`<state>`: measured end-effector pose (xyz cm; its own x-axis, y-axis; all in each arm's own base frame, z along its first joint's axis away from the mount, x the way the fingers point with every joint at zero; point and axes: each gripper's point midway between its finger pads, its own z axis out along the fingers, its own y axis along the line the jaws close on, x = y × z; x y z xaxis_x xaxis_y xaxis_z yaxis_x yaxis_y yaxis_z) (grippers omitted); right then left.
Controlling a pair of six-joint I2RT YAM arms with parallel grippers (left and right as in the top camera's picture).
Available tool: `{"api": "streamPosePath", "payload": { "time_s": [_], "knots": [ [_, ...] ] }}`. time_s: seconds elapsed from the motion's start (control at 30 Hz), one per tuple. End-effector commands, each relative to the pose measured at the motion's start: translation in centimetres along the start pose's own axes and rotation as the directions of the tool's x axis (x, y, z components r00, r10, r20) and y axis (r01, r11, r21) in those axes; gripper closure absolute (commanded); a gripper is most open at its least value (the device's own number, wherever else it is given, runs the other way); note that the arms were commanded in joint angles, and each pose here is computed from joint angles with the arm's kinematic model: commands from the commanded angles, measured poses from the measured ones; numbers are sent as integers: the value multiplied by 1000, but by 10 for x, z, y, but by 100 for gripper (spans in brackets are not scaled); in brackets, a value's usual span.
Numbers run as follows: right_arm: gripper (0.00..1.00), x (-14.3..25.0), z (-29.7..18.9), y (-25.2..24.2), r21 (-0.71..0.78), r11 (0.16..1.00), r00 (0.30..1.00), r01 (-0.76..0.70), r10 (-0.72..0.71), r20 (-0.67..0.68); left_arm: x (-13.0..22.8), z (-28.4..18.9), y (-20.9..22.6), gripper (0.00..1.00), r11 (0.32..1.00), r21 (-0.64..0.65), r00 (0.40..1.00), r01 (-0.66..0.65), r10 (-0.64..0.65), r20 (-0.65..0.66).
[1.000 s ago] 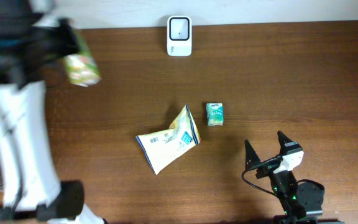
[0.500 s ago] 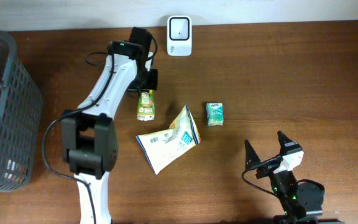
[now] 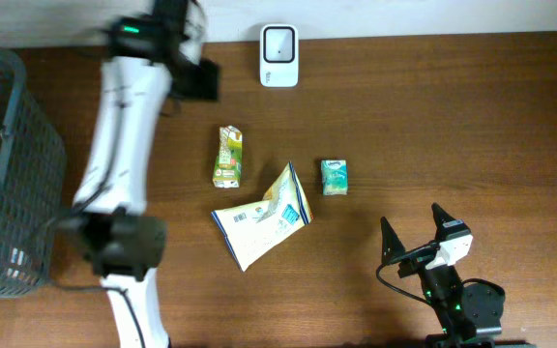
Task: Scan the item barcode
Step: 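Place the juice pouch upright on the table left of the tissues, then reach the left gripper into the basket and grasp the orange drink carton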
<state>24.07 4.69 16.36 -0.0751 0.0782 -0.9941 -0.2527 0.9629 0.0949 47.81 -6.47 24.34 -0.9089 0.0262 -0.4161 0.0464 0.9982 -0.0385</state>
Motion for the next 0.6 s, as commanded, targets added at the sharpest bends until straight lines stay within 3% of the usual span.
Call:
{"api": "streamPosePath", "payload": {
  "time_s": [0.0, 0.07, 0.17, 0.3, 0.4, 0.57],
  "knots": [
    [1, 3, 0, 2, -10, 1000, 1000, -3, 3, -5, -13, -157, 90, 14, 957, -37, 904, 289, -260, 339],
    [1, 3, 0, 2, -10, 1000, 1000, -3, 3, -5, 12, -194, 145, 14, 881, -61, 822, 469, -410, 394],
    [1, 3, 0, 2, -10, 1000, 1000, -3, 3, -5, 57, -213, 214, 13, 749, -130, 725, 650, -559, 402],
    [1, 3, 0, 2, -10, 1000, 1000, -3, 3, -5, 111, -203, 291, 9, 554, -207, 589, 806, -719, 367],
    [1, 3, 0, 2, -10, 1000, 1000, -3, 3, -5, 157, -173, 323, 6, 439, -252, 497, 862, -829, 256],
    [1, 3, 0, 2, -10, 1000, 1000, -3, 3, -5, 219, -110, 348, 5, 383, -335, 430, 861, -900, 77]
  ]
}}
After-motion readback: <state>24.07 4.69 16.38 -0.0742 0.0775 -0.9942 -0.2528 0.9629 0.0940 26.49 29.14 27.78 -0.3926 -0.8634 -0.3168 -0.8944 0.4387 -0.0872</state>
